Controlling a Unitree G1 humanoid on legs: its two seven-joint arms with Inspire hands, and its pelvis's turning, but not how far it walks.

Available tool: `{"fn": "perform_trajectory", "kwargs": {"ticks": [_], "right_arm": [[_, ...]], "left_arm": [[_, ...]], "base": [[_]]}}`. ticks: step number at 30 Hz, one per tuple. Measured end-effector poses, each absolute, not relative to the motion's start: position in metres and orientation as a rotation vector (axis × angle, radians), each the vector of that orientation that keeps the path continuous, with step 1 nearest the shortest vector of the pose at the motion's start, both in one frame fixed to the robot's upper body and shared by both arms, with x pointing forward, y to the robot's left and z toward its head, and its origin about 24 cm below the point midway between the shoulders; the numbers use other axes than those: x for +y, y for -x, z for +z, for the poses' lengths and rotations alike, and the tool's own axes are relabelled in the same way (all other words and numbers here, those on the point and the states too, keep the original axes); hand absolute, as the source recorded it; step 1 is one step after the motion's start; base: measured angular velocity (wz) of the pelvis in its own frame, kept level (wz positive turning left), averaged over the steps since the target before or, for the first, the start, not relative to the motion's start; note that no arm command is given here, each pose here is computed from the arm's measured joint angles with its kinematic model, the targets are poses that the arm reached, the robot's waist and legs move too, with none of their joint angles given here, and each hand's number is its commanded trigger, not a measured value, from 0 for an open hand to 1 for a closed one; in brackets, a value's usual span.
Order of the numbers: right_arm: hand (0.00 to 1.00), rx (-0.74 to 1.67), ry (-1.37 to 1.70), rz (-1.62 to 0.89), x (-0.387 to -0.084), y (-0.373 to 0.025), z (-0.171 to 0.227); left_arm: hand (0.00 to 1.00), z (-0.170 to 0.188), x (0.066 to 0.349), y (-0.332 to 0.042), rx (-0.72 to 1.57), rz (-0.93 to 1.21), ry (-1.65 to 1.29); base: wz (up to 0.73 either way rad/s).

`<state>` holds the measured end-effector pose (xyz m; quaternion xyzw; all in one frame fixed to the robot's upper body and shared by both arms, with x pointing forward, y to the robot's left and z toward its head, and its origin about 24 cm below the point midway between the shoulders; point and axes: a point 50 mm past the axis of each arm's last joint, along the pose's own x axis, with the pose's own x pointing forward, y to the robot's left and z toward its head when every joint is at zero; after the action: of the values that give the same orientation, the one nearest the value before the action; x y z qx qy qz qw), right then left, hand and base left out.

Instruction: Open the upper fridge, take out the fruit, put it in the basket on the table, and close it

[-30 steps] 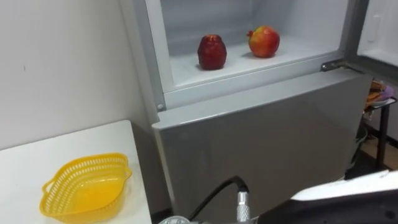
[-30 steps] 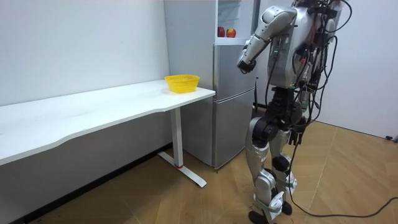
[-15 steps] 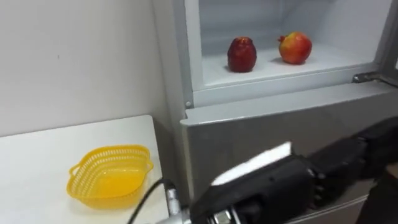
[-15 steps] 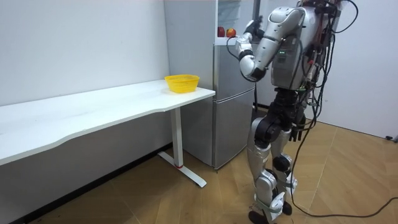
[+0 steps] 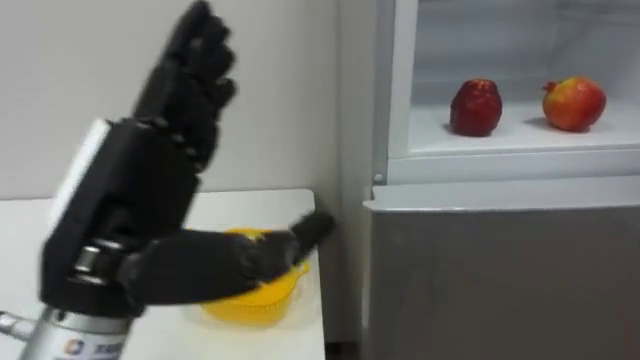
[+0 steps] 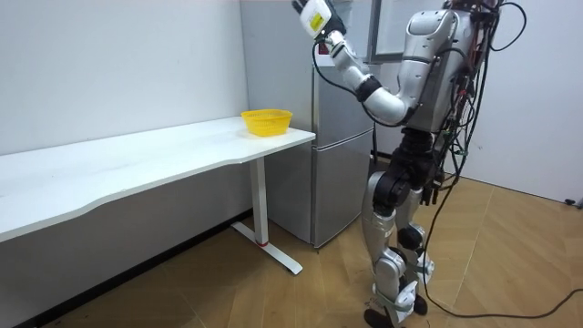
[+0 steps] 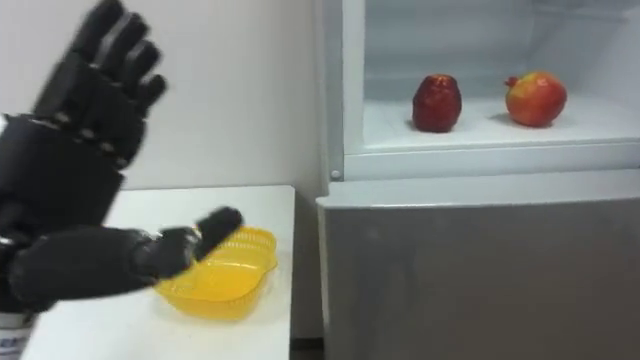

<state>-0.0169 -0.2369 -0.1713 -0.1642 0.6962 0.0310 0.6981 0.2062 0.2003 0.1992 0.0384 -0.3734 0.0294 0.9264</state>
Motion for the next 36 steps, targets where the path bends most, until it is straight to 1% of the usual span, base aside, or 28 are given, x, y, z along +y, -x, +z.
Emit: {"fn": "perform_trajectory", "kwargs": {"ticks": [2, 5, 7, 9, 12, 14, 15, 16, 17, 18, 19, 20, 21, 23, 26, 30, 32, 33, 35, 36], "right_arm": [[0.0, 1.576, 0.339, 0.041, -0.237, 0.025, -0.171], [0.0, 1.589, 0.307, -0.007, -0.24, 0.028, -0.17], [0.0, 1.594, 0.298, -0.023, -0.241, 0.029, -0.17], [0.0, 1.607, 0.295, -0.031, -0.241, 0.03, -0.17], [0.0, 1.6, 0.299, -0.028, -0.24, 0.028, -0.17], [0.0, 1.575, 0.298, -0.041, -0.242, 0.022, -0.169], [0.0, 1.569, 0.3, -0.044, -0.243, 0.021, -0.169], [0.0, 1.558, 0.303, -0.045, -0.244, 0.019, -0.169], [0.0, 1.555, 0.301, -0.04, -0.244, 0.017, -0.169], [0.0, 1.553, 0.3, -0.037, -0.243, 0.016, -0.169], [0.0, 1.563, 0.296, -0.036, -0.243, 0.019, -0.169], [0.0, 1.568, 0.297, -0.037, -0.244, 0.02, -0.169], [0.0, 1.563, 0.297, -0.038, -0.245, 0.018, -0.169], [0.0, 1.547, 0.297, -0.032, -0.245, 0.013, -0.169], [0.0, 1.546, 0.292, -0.02, -0.248, 0.011, -0.168], [0.0, 1.552, 0.292, -0.027, -0.25, 0.012, -0.167], [0.0, 1.553, 0.294, -0.028, -0.25, 0.01, -0.167], [0.0, 1.556, 0.293, -0.028, -0.25, 0.011, -0.167], [0.0, 1.56, 0.291, -0.027, -0.25, 0.01, -0.168], [0.0, 1.561, 0.288, -0.031, -0.25, 0.01, -0.168]], "left_arm": [[0.0, 0.191, 0.22, -0.199, -0.727, 0.239, -0.137], [0.0, 0.188, 0.242, -0.188, -0.711, 0.413, -0.164], [0.0, 0.188, 0.253, -0.185, -0.709, 0.496, -0.165], [0.0, 0.18, 0.265, -0.183, -0.67, 0.573, -0.159], [0.0, 0.146, 0.282, -0.181, -0.497, 0.664, -0.166], [0.0, 0.104, 0.296, -0.179, -0.288, 0.724, -0.176], [0.0, 0.091, 0.299, -0.177, -0.224, 0.738, -0.178], [0.0, 0.067, 0.304, -0.171, -0.096, 0.758, -0.182], [0.0, 0.044, 0.305, -0.166, 0.016, 0.759, -0.186], [0.0, 0.033, 0.305, -0.163, 0.069, 0.758, -0.188], [0.0, 0.014, 0.305, -0.156, 0.16, 0.756, -0.191], [0.0, -0.006, 0.302, -0.148, 0.257, 0.745, -0.192], [0.0, -0.016, 0.3, -0.143, 0.304, 0.736, -0.191], [0.0, -0.051, 0.292, -0.128, 0.485, 0.704, -0.189], [0.0, -0.078, 0.287, -0.11, 0.632, 0.682, -0.19], [0.0, -0.105, 0.286, -0.082, 0.804, 0.67, -0.183], [0.0, -0.127, 0.283, -0.053, 0.974, 0.672, -0.182], [0.0, -0.131, 0.281, -0.046, 1.014, 0.667, -0.179], [0.0, -0.145, 0.274, -0.021, 1.162, 0.632, -0.159], [0.0, -0.147, 0.273, -0.016, 1.192, 0.626, -0.154]], "base": [[0.06], [0.06], [0.0], [0.12], [0.09], [0.0], [0.0], [0.0], [0.03], [0.05], [0.05], [0.03], [0.0], [0.0], [-0.01], [-0.03], [-0.05], [-0.04], [0.0], [0.0]]}}
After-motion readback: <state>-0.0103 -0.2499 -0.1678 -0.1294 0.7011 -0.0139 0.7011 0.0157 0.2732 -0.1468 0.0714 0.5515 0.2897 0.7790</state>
